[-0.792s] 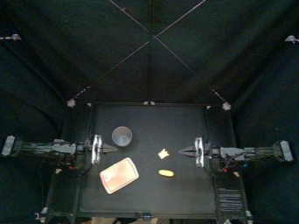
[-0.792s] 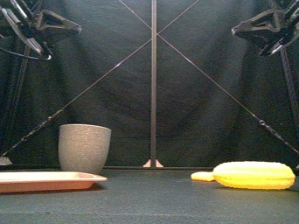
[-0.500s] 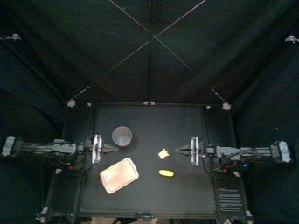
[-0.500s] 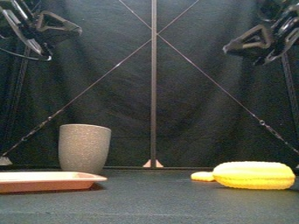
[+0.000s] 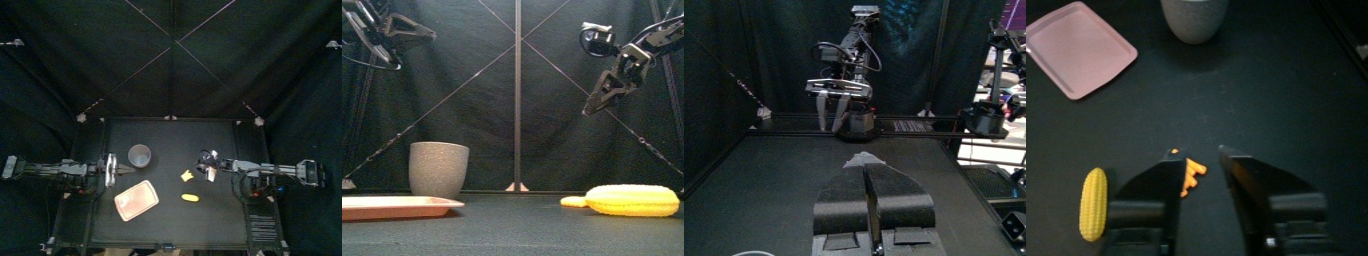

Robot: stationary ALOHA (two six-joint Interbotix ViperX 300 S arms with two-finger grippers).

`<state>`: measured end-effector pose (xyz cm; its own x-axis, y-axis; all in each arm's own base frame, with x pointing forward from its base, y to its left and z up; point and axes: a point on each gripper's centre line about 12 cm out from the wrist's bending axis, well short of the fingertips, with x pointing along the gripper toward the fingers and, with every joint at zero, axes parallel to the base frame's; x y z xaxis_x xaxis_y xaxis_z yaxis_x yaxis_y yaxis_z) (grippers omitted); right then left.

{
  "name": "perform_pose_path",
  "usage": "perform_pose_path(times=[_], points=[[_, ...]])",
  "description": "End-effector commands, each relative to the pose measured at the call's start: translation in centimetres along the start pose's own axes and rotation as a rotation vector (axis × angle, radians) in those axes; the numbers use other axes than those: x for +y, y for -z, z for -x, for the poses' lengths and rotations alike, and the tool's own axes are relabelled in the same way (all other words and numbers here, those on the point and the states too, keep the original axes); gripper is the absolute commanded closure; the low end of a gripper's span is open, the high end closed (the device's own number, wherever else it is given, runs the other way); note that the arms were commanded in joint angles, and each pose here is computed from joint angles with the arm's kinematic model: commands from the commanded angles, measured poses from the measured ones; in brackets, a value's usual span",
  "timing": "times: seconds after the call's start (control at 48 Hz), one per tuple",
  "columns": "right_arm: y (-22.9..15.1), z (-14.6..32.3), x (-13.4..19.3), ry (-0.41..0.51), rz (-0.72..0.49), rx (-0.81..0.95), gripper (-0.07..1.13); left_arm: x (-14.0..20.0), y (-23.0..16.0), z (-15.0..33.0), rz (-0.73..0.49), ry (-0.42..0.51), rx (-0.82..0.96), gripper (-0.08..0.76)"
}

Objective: Pick the fries then place it in the grey bowl
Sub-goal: Pick the fries

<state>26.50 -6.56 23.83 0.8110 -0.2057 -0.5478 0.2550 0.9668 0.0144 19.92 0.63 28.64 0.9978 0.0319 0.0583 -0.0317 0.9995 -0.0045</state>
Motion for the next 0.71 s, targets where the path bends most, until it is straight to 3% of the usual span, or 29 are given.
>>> perform_pose_path(times=[0.021, 0.229, 0.479, 0.708], points=[[-1.3, -0.2, -0.9, 0.025, -0.026, -0.037, 0.00, 0.0, -0.3, -0.2, 0.003, -0.002, -0.008, 0.685], [-0.8, -1.8, -1.3, 0.037, -0.044, 0.011, 0.00, 0.2, -0.2, -0.2, 0.002, -0.012, -0.006, 0.685], [-0.8, -4.1, -1.2, 0.039, -0.006, 0.230, 0.00, 0.6, 0.0, -0.1, 0.001, -0.029, 0.001, 0.683], [0.6, -6.2, -0.7, 0.031, 0.103, 0.509, 0.00, 0.8, 0.0, -0.1, -0.002, -0.040, 0.001, 0.683]])
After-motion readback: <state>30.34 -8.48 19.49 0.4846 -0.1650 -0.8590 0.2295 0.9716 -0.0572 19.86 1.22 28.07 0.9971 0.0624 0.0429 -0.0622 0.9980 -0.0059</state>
